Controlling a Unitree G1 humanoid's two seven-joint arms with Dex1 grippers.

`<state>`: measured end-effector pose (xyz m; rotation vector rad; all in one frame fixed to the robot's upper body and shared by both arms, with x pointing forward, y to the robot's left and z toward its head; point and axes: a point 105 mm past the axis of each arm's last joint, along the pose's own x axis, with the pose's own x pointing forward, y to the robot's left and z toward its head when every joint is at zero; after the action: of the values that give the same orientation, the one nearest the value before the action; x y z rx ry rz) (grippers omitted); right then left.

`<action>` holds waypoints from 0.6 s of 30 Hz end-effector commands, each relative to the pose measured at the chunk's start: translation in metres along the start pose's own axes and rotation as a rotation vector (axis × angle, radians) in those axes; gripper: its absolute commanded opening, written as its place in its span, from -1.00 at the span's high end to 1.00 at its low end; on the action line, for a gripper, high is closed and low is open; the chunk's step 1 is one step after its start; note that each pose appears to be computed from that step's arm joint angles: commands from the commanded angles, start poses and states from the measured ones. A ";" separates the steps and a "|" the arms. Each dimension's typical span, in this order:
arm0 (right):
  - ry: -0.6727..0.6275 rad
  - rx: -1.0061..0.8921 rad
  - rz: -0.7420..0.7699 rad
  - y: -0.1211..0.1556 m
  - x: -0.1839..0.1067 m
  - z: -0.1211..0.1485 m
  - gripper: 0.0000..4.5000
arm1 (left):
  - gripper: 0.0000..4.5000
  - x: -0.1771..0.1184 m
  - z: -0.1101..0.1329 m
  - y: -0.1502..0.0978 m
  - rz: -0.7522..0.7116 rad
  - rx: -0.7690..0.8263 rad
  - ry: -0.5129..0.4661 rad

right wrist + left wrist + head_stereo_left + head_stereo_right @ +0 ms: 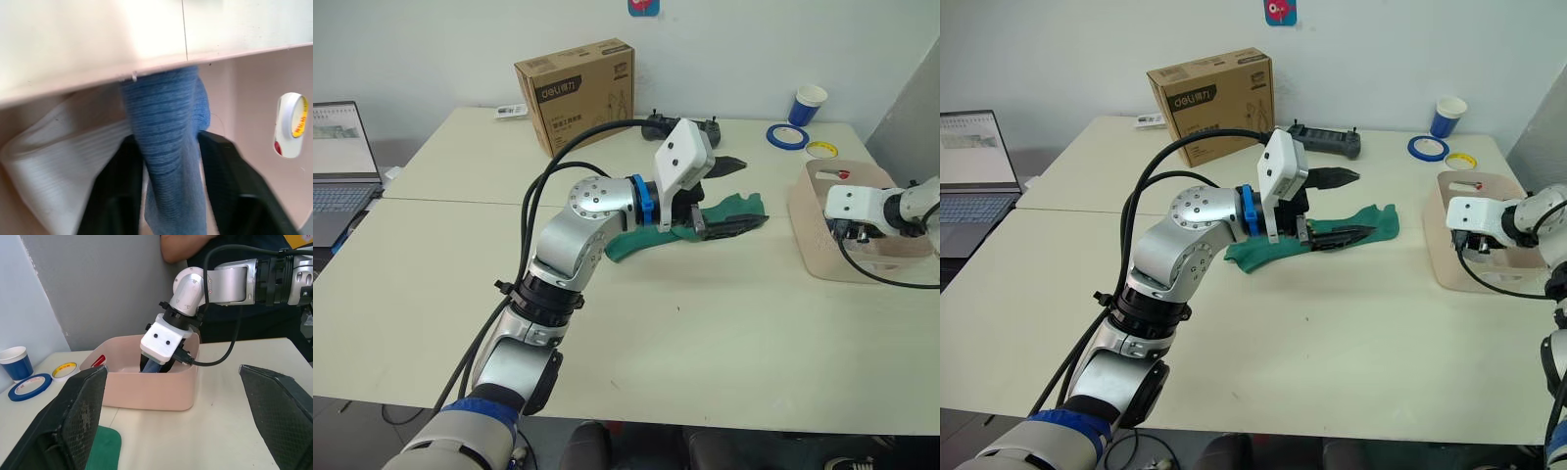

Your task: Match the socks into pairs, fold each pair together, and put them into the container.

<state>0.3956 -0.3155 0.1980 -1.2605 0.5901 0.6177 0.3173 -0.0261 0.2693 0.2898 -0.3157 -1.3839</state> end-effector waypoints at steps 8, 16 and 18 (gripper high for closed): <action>-0.084 0.116 0.017 -0.033 -0.058 0.006 -0.98 | -1.00 -0.012 -0.001 0.011 0.025 0.045 -0.003; -0.103 0.194 -0.191 -0.050 -0.046 0.000 -0.56 | -1.00 -0.006 0.000 0.011 0.026 0.057 -0.003; -0.100 0.197 -0.180 -0.045 -0.039 -0.002 -0.26 | -1.00 -0.006 -0.001 0.010 0.022 0.061 0.000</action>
<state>0.4003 -0.3254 0.2485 -1.0772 0.4714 0.4910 0.3315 -0.0157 0.2599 0.3152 -0.2967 -1.3478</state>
